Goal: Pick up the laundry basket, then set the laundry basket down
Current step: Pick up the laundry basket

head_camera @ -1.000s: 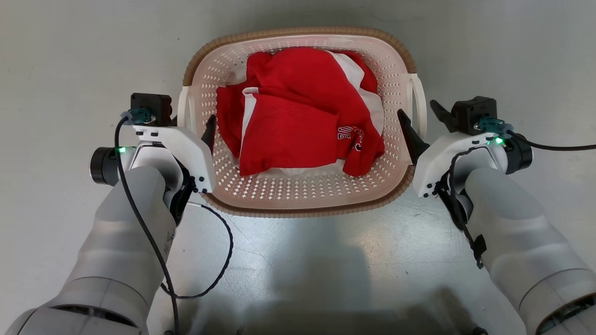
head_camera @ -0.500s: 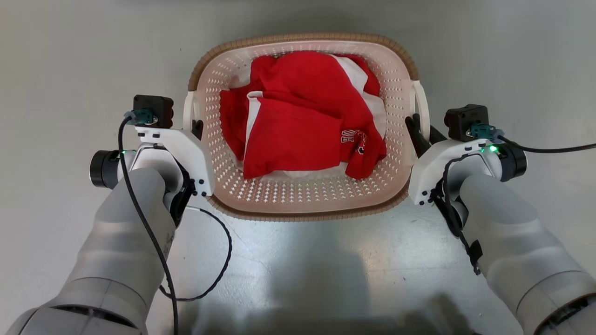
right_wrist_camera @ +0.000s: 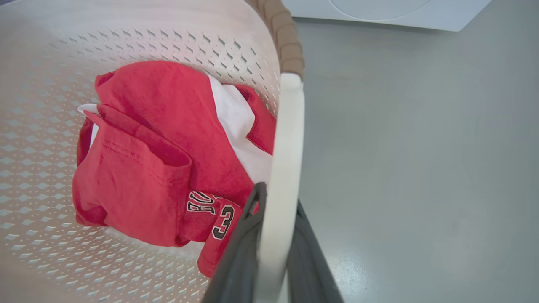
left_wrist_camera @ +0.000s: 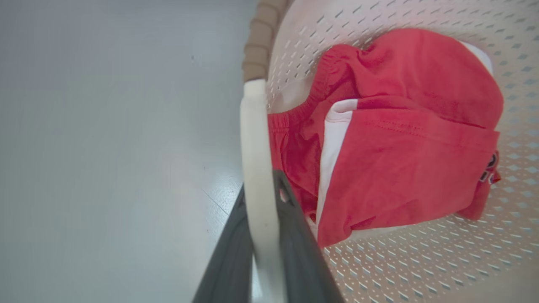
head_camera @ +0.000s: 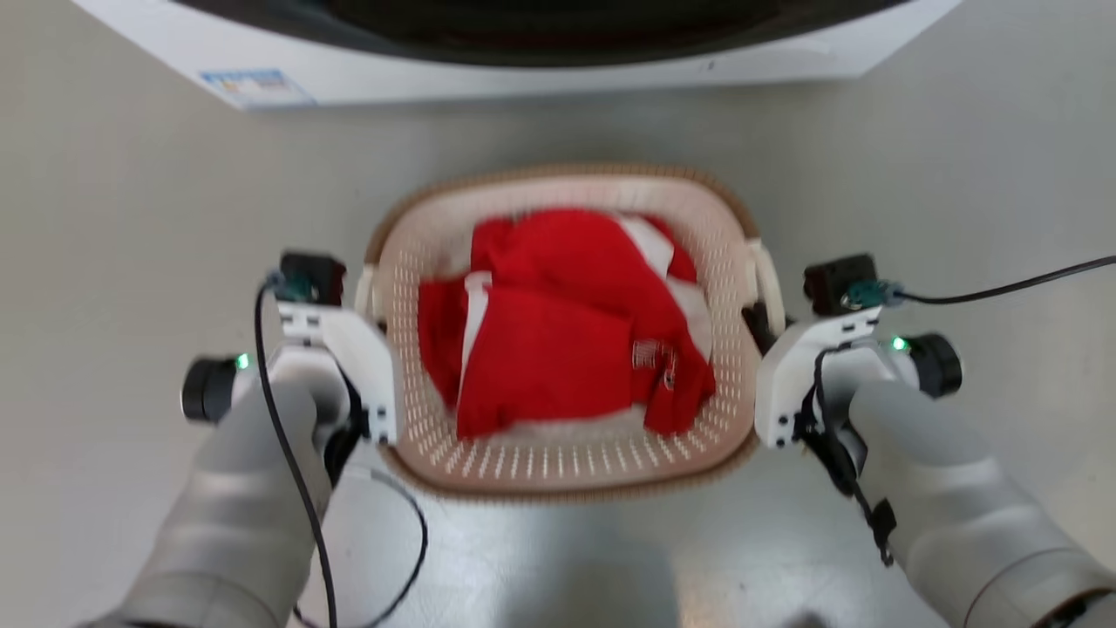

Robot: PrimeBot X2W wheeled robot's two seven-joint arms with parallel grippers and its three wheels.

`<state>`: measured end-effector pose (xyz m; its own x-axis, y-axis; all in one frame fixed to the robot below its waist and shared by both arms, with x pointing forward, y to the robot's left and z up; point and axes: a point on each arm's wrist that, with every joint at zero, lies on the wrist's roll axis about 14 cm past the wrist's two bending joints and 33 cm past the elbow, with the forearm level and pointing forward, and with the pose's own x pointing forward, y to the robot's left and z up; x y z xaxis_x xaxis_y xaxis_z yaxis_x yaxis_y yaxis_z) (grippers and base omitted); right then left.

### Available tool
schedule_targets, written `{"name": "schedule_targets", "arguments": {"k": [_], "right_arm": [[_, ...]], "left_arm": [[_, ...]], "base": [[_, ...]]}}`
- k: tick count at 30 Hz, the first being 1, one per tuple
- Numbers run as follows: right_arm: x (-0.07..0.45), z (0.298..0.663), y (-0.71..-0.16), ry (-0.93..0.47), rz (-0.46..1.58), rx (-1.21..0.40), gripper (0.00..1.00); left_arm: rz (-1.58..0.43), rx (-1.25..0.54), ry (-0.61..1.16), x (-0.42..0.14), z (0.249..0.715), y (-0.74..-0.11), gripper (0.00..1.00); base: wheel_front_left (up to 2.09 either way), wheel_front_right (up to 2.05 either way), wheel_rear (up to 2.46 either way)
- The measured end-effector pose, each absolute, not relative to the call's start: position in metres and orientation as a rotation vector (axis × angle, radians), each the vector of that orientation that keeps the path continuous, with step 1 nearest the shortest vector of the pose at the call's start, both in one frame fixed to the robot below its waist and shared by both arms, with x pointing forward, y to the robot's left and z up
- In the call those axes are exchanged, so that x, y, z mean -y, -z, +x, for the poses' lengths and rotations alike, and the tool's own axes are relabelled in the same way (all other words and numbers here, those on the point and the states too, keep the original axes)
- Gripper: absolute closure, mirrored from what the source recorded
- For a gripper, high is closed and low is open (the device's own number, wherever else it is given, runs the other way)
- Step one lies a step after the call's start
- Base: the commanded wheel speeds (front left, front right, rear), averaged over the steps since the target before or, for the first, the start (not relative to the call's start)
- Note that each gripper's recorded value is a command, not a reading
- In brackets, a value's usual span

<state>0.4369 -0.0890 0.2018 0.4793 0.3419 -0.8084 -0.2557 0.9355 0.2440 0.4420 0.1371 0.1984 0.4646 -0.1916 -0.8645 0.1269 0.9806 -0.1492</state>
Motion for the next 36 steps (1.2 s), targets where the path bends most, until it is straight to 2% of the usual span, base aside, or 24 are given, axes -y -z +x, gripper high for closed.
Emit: {"name": "schedule_targets", "arguments": {"k": [4, 9, 19, 36], "right_arm": [[0.088, 0.426, -0.221, -0.375, 0.089, -1.023, 1.0], [0.089, 0.407, -0.246, -0.385, 0.078, -1.029, 1.0], [0.09, 0.354, -0.286, -0.399, 0.063, -1.054, 1.0], [0.093, 0.335, -0.329, -0.383, 0.092, -0.982, 1.0]], "left_arm": [[-0.047, -1.099, 0.211, -0.136, 0.423, -0.212, 1.0], [-0.024, -1.065, 0.233, -0.131, 0.425, -0.246, 1.0], [-0.004, -1.076, 0.247, -0.128, 0.376, -0.285, 1.0], [-0.01, -1.017, 0.259, -0.123, 0.34, -0.319, 1.0]], "base": [[0.0, 0.0, 0.0], [0.0, 0.0, 0.0], [0.0, 0.0, 0.0], [0.0, 0.0, 0.0]]}}
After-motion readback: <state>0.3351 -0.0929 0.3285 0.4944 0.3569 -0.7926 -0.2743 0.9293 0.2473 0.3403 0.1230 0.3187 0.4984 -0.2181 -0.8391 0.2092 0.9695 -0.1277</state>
